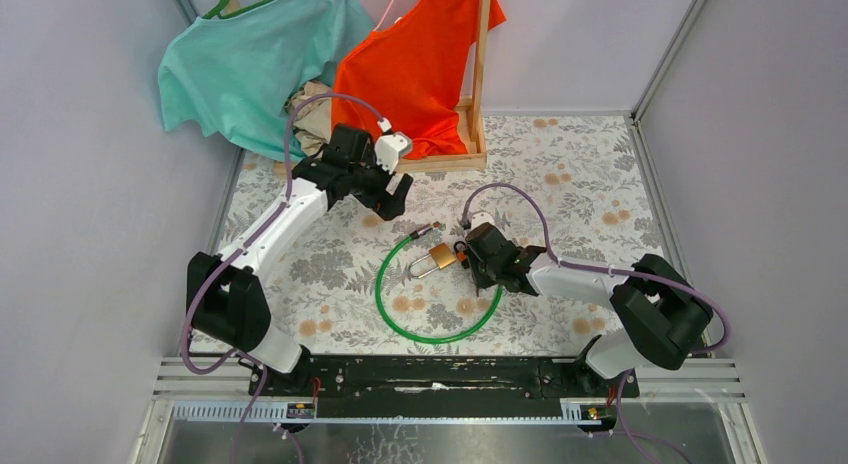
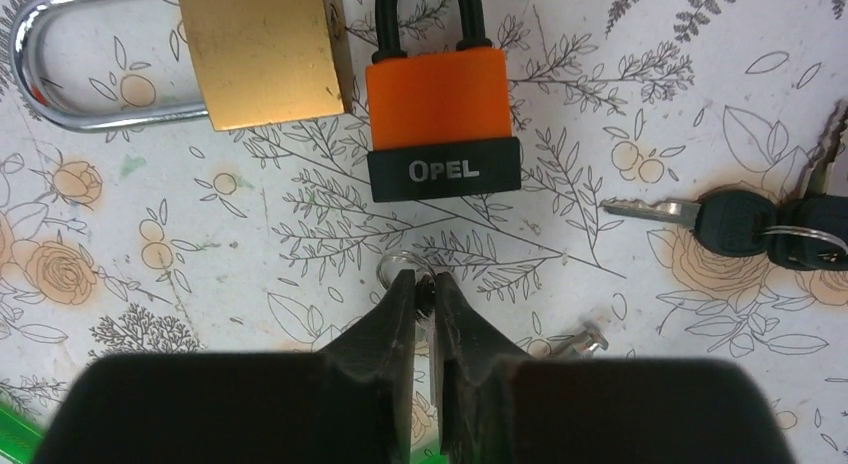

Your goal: Unlock with the key

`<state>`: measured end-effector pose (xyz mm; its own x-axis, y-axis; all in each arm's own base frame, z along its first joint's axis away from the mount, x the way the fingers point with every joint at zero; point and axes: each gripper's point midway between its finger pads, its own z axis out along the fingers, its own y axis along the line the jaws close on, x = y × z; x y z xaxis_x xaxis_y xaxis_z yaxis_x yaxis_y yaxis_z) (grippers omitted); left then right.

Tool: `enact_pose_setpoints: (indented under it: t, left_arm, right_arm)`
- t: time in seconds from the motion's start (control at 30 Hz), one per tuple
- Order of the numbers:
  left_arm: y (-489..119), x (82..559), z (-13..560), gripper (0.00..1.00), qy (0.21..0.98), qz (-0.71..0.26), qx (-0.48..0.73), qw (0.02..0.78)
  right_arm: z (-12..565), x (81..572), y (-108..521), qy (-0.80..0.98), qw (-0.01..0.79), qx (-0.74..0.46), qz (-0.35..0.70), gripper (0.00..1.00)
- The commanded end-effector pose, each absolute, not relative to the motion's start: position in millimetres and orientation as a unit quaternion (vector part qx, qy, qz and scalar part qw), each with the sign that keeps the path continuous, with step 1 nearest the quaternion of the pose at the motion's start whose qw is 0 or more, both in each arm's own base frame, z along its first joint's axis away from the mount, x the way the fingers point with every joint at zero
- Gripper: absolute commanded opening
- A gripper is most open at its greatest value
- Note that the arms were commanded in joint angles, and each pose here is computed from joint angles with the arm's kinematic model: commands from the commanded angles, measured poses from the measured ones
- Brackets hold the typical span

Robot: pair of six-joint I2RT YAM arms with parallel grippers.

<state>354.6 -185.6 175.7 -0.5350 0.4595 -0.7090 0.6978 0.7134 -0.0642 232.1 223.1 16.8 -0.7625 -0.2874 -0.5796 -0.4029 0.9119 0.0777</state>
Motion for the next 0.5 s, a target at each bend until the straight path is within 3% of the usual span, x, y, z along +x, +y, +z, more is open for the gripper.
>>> enact_pose_setpoints:
  t: [0.0,0.1,0.23,0.47]
  left_arm:
    - [-187.3,349.8,179.4,0.97,0.858,-0.188,0.337,0.339]
    - [-189.2,345.1,176.8,0.96,0.857,-0.197,0.343,0.33]
    - [-196.6,334.6,176.0,0.92,0.85,-0.227,0.36,0.311]
    - [-232.5,272.5,189.5,0.83,0.777,-0.409,0.409,0.248]
  right_arm:
    - [12.6,223.3,233.3,0.935,0.264,-0.205,0.116,0.09]
    - [16.0,221.8,239.5,0.934,0.261,-0.207,0.132,0.0]
    - [27.0,215.5,254.1,0.927,0.253,-0.213,0.177,0.0]
    - [53.5,202.9,281.6,0.911,0.207,-0.19,0.302,0.0]
